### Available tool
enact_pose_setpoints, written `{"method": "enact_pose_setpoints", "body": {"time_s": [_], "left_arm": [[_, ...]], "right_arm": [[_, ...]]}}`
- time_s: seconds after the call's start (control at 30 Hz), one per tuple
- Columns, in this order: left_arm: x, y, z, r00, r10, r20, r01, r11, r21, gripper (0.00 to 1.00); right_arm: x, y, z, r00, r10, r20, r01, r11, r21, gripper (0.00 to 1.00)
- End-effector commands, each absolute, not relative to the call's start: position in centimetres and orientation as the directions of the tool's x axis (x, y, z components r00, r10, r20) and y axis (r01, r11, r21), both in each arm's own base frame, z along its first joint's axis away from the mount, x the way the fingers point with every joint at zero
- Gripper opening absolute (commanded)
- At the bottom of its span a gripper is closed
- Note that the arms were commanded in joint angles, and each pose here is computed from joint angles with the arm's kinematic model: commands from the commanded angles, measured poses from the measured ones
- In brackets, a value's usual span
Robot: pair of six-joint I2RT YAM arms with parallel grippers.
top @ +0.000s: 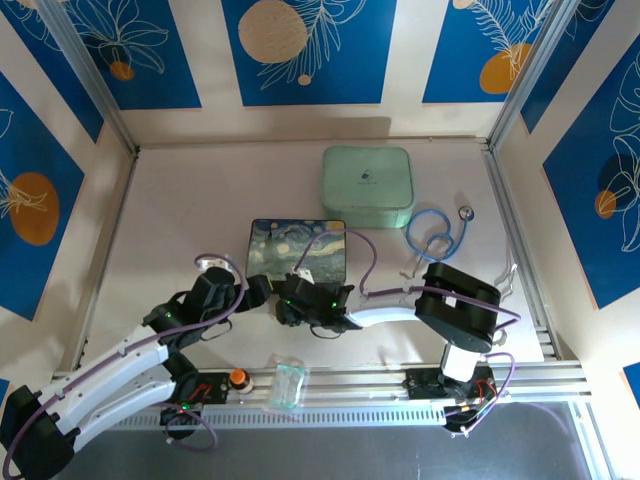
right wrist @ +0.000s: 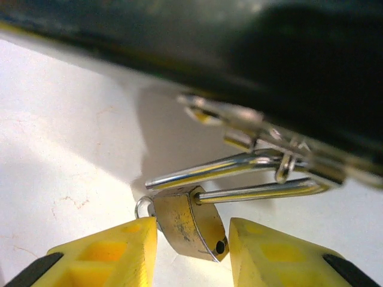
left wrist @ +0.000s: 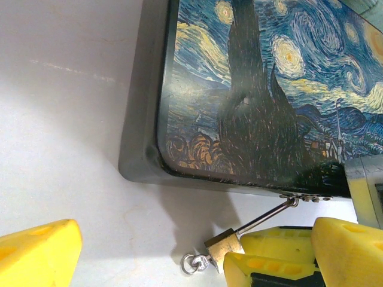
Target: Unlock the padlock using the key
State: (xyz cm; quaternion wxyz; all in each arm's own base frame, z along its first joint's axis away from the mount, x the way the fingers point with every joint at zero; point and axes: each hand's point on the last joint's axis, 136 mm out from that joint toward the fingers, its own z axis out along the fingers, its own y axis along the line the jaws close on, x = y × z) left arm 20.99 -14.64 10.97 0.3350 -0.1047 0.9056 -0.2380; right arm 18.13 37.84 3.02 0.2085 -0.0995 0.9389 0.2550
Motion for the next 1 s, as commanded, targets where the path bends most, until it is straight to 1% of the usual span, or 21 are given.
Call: {"method": "enact_pose_setpoints", "body": {"time_s": [0.0, 0.1, 0.2, 0.33, 0.43, 0.5, 0.53, 0.73, 0.77, 0.8, 0.93, 0.97], "left_arm": [[21.6, -14.2, 11.8, -0.731, -0.352, -0.585, -0.028, 0.872, -0.488, 0.98], [21.6, -14.2, 11.9, -0.727, -0.349, -0.591, -0.027, 0.875, -0.483, 0.98], [21.7, -14.1, 11.9, -0.725, -0.347, -0.595, -0.027, 0.877, -0.479, 0.98], [21.8, -14.1, 12.1, -0.722, -0.345, -0.6, -0.025, 0.879, -0.476, 0.98], [21.8, -14.1, 12.1, -0.722, -0.345, -0.6, -0.023, 0.878, -0.477, 0.98], [21.8, -14.0, 12.1, -0.72, -0.345, -0.602, -0.025, 0.88, -0.474, 0.98], [21.8, -14.0, 12.1, -0.717, -0.346, -0.605, -0.026, 0.881, -0.473, 0.98], [22.0, -13.9, 12.7, -0.707, -0.347, -0.616, -0.02, 0.881, -0.473, 0.98], [22.1, -13.9, 12.7, -0.707, -0.346, -0.617, -0.02, 0.882, -0.471, 0.98], [22.1, -13.9, 12.7, -0.707, -0.344, -0.618, -0.02, 0.883, -0.469, 0.98], [22.5, -13.8, 13.0, -0.698, -0.338, -0.632, -0.021, 0.891, -0.453, 0.98], [22.8, -13.6, 13.3, -0.692, -0.334, -0.641, -0.022, 0.896, -0.443, 0.98]], "right_arm": [[16.0, 34.0, -1.5, -0.954, -0.103, -0.281, -0.194, 0.927, 0.32, 0.39], [16.1, 33.3, -1.8, -0.956, -0.116, -0.268, -0.182, 0.954, 0.239, 0.39], [16.2, 33.3, -2.3, -0.957, -0.133, -0.258, -0.187, 0.962, 0.198, 0.4], [16.1, 33.8, -2.9, -0.958, -0.152, -0.242, -0.199, 0.963, 0.183, 0.4], [16.1, 34.9, -2.7, -0.952, -0.156, -0.264, -0.224, 0.942, 0.25, 0.39], [16.2, 35.6, -2.6, -0.954, -0.139, -0.265, -0.223, 0.922, 0.318, 0.36], [16.3, 35.6, -2.6, -0.955, -0.134, -0.265, -0.218, 0.921, 0.323, 0.33], [16.0, 34.5, -2.8, -0.962, -0.106, -0.251, -0.185, 0.931, 0.315, 0.27], [15.8, 34.4, -2.7, -0.963, -0.107, -0.248, -0.187, 0.927, 0.327, 0.21], [15.7, 34.2, -2.8, -0.966, -0.098, -0.238, -0.176, 0.927, 0.332, 0.18], [15.4, 33.6, -2.5, -0.97, -0.077, -0.231, -0.16, 0.917, 0.365, 0.17], [15.3, 33.5, -2.3, -0.971, -0.073, -0.229, -0.159, 0.91, 0.384, 0.15]]}}
